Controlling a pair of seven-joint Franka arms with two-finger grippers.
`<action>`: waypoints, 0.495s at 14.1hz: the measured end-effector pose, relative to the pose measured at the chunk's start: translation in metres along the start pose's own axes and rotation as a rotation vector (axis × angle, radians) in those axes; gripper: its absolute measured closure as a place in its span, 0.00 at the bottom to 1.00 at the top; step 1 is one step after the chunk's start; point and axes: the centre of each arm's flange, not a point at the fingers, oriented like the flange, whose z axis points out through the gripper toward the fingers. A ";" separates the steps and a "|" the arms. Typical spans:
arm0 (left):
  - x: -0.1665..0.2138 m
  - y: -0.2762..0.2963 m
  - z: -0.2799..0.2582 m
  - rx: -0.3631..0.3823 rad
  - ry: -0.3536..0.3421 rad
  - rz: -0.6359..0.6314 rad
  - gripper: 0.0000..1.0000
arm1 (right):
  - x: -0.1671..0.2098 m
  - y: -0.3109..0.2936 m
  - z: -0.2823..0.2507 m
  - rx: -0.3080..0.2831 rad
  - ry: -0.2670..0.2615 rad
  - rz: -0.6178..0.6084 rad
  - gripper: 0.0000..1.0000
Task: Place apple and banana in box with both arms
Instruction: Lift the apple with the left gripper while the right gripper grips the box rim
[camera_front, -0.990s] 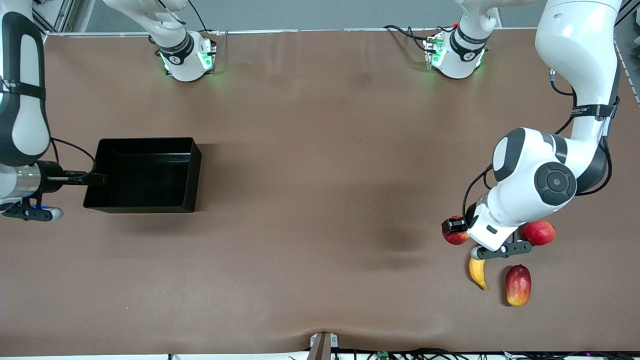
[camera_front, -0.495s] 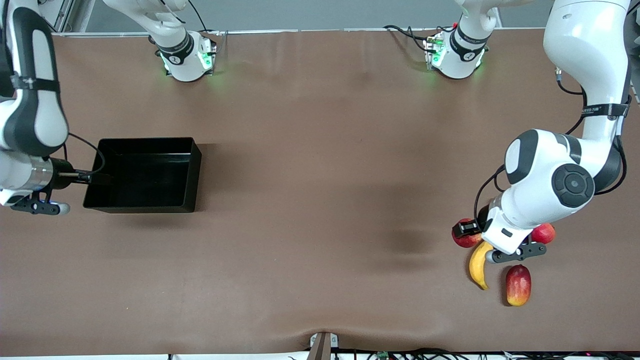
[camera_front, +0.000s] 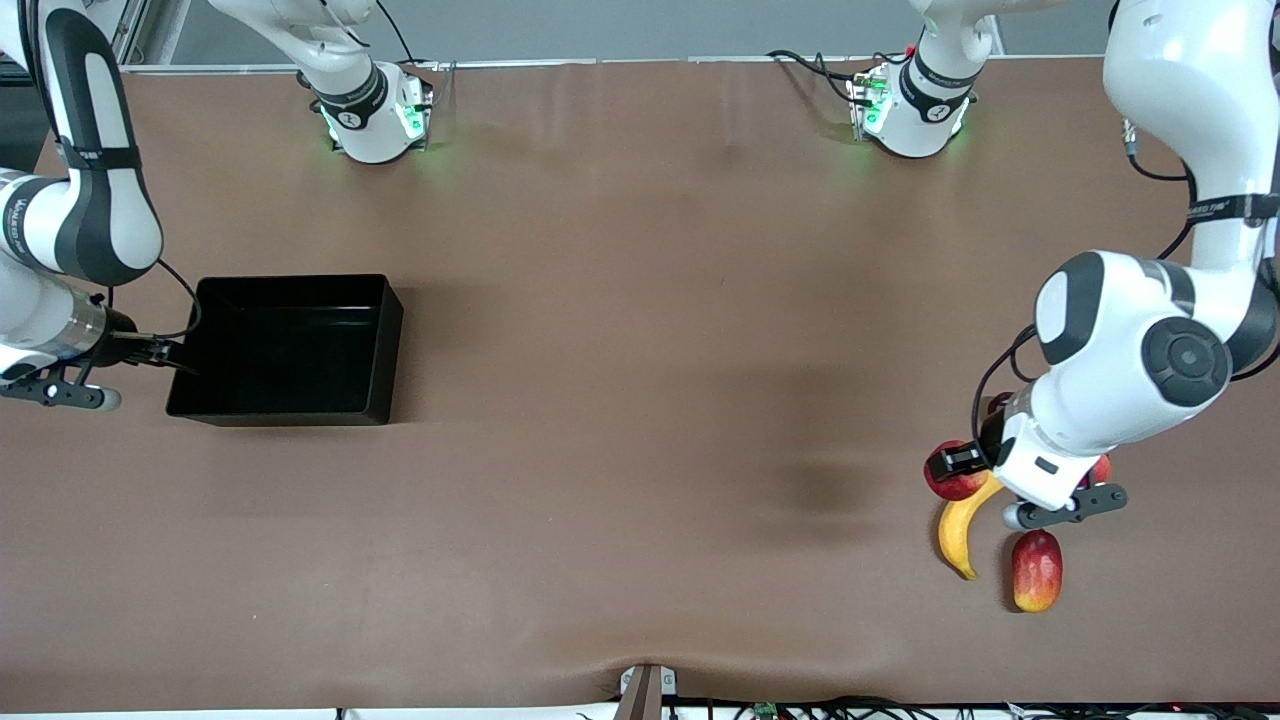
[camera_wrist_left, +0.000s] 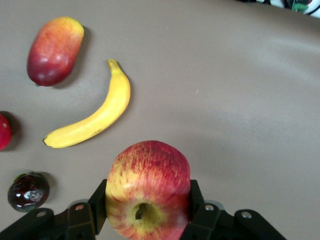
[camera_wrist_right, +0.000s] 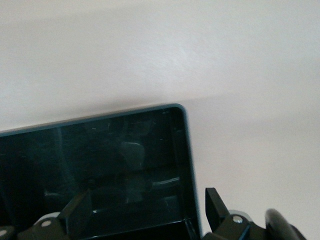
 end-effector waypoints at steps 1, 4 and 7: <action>0.001 -0.003 -0.008 -0.001 0.011 -0.005 0.35 | -0.004 0.011 0.007 0.000 0.008 -0.014 0.00; 0.002 -0.009 -0.018 0.000 0.023 -0.014 0.35 | -0.013 0.030 0.021 0.003 0.009 -0.045 0.00; 0.003 -0.018 -0.016 0.010 0.005 -0.028 0.35 | -0.027 0.038 0.049 -0.003 0.061 -0.041 0.00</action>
